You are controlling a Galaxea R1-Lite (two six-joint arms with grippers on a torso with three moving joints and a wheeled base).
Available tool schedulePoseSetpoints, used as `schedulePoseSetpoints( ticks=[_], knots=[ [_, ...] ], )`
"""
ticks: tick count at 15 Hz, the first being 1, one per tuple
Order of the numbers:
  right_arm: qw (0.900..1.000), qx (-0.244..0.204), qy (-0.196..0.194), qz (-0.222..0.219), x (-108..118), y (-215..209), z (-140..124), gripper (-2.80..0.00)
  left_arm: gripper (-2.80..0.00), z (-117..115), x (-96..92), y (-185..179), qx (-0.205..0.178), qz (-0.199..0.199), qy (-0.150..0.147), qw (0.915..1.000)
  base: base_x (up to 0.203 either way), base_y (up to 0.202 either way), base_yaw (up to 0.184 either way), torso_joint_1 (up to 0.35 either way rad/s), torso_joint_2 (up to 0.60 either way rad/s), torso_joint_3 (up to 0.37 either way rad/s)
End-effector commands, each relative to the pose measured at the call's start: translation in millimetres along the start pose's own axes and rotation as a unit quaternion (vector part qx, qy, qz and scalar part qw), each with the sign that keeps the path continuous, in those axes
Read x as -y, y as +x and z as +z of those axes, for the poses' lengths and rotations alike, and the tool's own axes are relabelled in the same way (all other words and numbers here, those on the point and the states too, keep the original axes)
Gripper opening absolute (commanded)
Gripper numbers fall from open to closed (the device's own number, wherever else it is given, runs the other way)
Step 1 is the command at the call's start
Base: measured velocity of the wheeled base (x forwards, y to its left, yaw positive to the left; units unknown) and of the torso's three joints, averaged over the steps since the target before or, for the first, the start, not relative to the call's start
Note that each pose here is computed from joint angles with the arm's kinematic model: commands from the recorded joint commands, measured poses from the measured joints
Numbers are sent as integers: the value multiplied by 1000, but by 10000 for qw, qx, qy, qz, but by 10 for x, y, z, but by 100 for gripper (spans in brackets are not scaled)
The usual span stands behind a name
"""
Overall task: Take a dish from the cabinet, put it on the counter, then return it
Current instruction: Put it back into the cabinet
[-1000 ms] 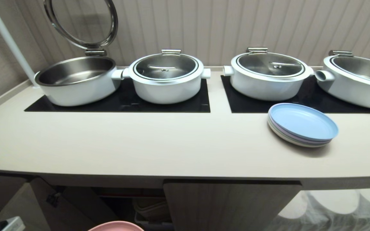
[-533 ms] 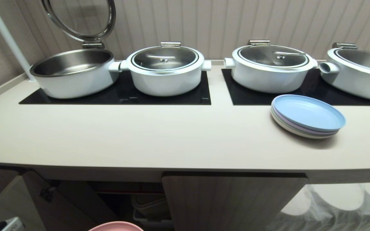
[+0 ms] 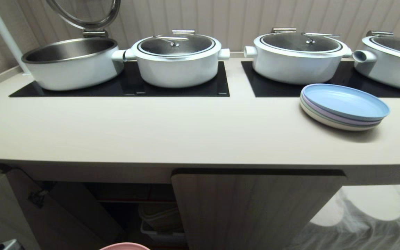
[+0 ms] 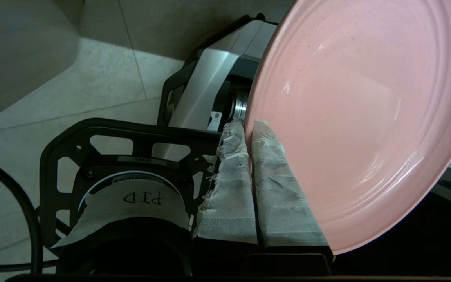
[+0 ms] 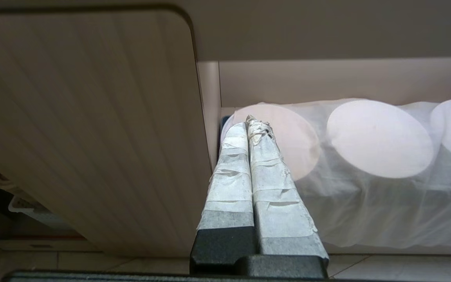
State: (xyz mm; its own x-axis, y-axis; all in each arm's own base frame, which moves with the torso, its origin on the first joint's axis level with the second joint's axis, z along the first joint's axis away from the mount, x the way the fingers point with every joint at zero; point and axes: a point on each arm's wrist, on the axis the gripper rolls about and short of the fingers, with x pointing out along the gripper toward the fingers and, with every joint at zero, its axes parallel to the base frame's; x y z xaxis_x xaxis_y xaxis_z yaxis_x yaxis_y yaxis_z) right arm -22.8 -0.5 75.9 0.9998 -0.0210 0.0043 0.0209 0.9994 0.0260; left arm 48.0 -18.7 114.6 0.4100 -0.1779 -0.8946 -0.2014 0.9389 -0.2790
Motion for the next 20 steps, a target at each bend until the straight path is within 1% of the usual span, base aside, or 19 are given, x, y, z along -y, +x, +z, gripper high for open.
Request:
schedulePoseSetpoints(
  ticks=[1, 12, 20],
  knots=[
    [10000, 2, 1, -2, 0, 0, 0, -280, -280, -15, -11, -4, 15, -8, -16, 10000, 0, 0, 0, -246, 533, 304],
    [10000, 2, 1, -8, 0, 0, 0, -280, -280, -32, -23, -18, 9, -13, -16, 10000, 0, 0, 0, -217, 511, 289],
    [10000, 2, 1, -2, 0, 0, 0, -280, -280, -45, -32, -34, 73, -60, -15, 10000, 0, 0, 0, -172, 463, 289]
  ],
)
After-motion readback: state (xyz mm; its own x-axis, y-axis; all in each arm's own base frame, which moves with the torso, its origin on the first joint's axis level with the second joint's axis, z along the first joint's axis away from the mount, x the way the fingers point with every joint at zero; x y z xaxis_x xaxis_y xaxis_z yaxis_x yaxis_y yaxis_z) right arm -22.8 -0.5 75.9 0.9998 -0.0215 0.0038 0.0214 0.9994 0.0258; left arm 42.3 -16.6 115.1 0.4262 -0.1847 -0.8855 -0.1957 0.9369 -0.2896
